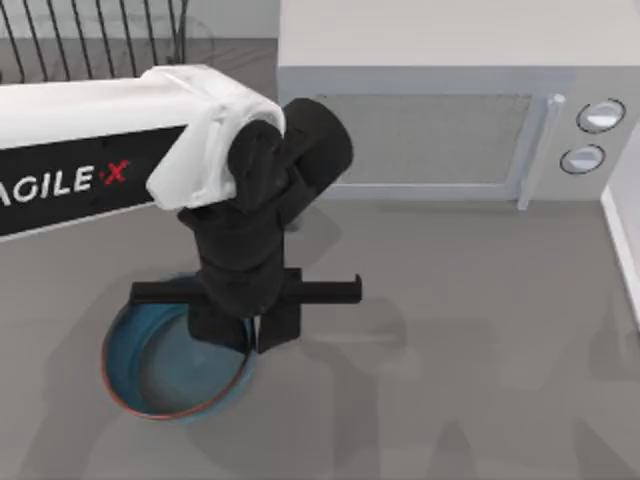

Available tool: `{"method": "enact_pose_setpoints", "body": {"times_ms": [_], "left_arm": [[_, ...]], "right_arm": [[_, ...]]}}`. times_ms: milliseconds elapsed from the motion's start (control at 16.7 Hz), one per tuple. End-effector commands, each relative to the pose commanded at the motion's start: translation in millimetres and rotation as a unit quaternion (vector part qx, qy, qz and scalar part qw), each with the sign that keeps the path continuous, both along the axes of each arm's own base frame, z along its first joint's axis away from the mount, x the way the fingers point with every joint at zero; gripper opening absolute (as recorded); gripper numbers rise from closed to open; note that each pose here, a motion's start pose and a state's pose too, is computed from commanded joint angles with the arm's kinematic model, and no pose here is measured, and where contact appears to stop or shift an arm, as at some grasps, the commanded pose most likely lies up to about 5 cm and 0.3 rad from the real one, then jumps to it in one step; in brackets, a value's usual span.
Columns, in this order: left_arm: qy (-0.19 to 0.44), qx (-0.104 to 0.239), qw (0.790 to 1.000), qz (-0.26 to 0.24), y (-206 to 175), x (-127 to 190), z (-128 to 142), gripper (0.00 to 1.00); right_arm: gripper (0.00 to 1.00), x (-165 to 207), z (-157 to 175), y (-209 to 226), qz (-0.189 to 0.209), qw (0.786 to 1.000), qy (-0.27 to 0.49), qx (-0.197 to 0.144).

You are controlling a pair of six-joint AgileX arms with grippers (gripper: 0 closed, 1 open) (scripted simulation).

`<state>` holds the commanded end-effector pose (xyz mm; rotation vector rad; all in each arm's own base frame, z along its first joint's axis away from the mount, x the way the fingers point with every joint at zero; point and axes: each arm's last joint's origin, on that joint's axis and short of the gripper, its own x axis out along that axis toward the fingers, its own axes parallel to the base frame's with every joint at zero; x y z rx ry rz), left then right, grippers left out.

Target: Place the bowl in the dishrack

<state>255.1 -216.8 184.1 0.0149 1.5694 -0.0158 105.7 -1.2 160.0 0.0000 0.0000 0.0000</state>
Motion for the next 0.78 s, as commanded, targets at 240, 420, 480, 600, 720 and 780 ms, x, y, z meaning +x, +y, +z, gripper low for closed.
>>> {"method": "enact_pose_setpoints", "body": {"times_ms": [240,420,480,600,720,780], "left_arm": [[0.015,0.013,1.000,0.000,1,-1,69,0.00],[0.009,0.008,1.000,0.000,8,-7,118,0.00],[0.006,0.004,1.000,0.000,10,-10,129,0.00],[0.000,0.000,1.000,0.000,15,-14,143,0.00],[0.000,-0.001,1.000,0.000,15,-14,145,0.00],[0.000,-0.001,1.000,0.000,15,-14,145,0.00]], "right_arm": [[1.00,0,0,0,0.000,1.000,0.000,0.000],[1.00,0,0,0,0.000,1.000,0.000,0.000],[1.00,0,0,0,0.000,1.000,0.000,0.000],[1.00,0,0,0,0.000,1.000,0.000,0.000],[1.00,0,0,0,0.000,1.000,0.000,0.000],[1.00,0,0,0,0.000,1.000,0.000,0.000]]}}
